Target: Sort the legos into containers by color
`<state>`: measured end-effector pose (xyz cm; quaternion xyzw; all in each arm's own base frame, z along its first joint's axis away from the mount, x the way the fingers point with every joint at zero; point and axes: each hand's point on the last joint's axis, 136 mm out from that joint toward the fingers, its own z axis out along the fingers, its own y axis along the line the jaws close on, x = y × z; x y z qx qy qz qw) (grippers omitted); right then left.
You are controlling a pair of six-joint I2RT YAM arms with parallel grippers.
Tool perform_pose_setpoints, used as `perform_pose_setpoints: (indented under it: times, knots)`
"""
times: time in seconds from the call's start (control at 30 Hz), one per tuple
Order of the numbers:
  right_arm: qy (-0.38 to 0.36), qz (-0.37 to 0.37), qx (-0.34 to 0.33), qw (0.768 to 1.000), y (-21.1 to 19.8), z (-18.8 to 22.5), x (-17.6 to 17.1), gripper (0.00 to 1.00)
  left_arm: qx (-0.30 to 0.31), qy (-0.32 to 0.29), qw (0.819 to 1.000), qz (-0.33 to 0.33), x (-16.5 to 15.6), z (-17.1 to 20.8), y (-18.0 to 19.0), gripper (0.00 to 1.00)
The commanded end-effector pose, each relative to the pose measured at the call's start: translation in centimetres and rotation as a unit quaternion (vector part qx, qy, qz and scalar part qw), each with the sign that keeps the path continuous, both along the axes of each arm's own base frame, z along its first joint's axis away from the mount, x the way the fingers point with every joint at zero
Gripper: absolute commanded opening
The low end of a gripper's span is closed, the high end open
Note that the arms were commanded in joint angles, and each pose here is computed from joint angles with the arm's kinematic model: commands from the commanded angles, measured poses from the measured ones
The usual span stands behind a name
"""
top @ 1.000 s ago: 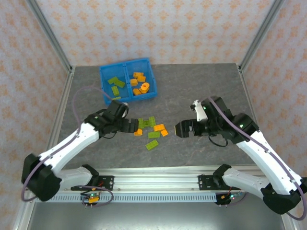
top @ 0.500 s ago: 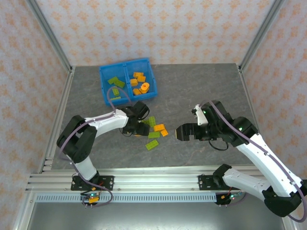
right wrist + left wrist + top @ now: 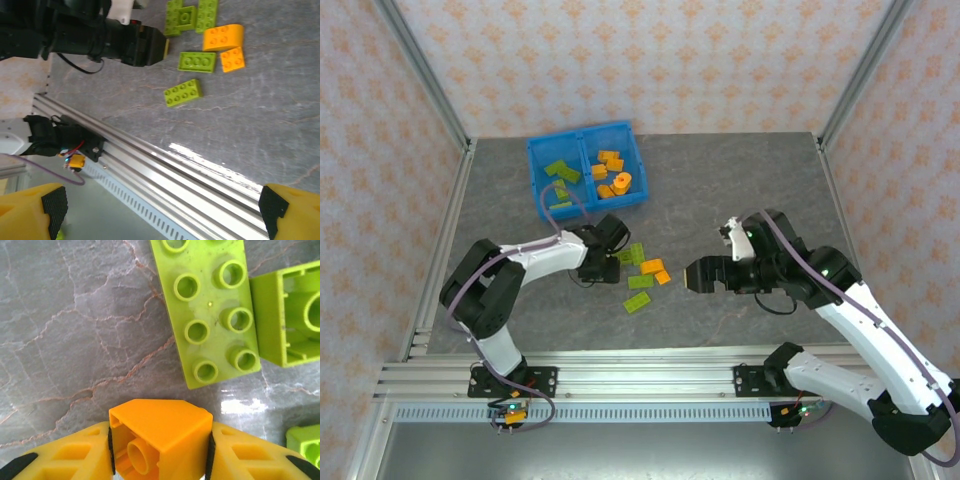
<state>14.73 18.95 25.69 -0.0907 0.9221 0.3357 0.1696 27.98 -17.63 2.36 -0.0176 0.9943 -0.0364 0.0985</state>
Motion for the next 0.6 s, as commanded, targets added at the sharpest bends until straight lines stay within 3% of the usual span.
perform_pose_setpoints:
  times: [0.0, 0.17, 0.3, 0.43, 0.57]
  knots:
    - [-0.013, 0.020, 0.050, 0.998, 1.6, 1.5, 0.0, 0.99, -0.003, -0.053, 0.999, 0.003, 1.0, 3.8, 0.4, 0.41]
    - [-0.032, 0.011, 0.049, 0.998, 1.5, 2.2, 0.7, 0.99, 0.030, -0.147, 0.989, 0.008, 4.2, 11.3, 3.4, 0.41]
    - [-0.047, -0.015, 0.035, 0.998, 0.9, 2.1, 1.7, 0.99, 0.056, -0.208, 0.975, 0.054, 8.2, 15.4, 7.4, 0.41]
    - [-0.054, -0.030, 0.040, 0.997, 0.8, 2.3, 2.0, 0.99, 0.095, -0.239, 0.961, 0.106, 12.8, 17.0, 11.6, 0.41]
    - [-0.058, -0.043, 0.035, 0.997, 0.1, 2.2, 1.9, 0.99, 0.095, -0.229, 0.959, 0.139, 16.9, 16.3, 13.8, 0.41]
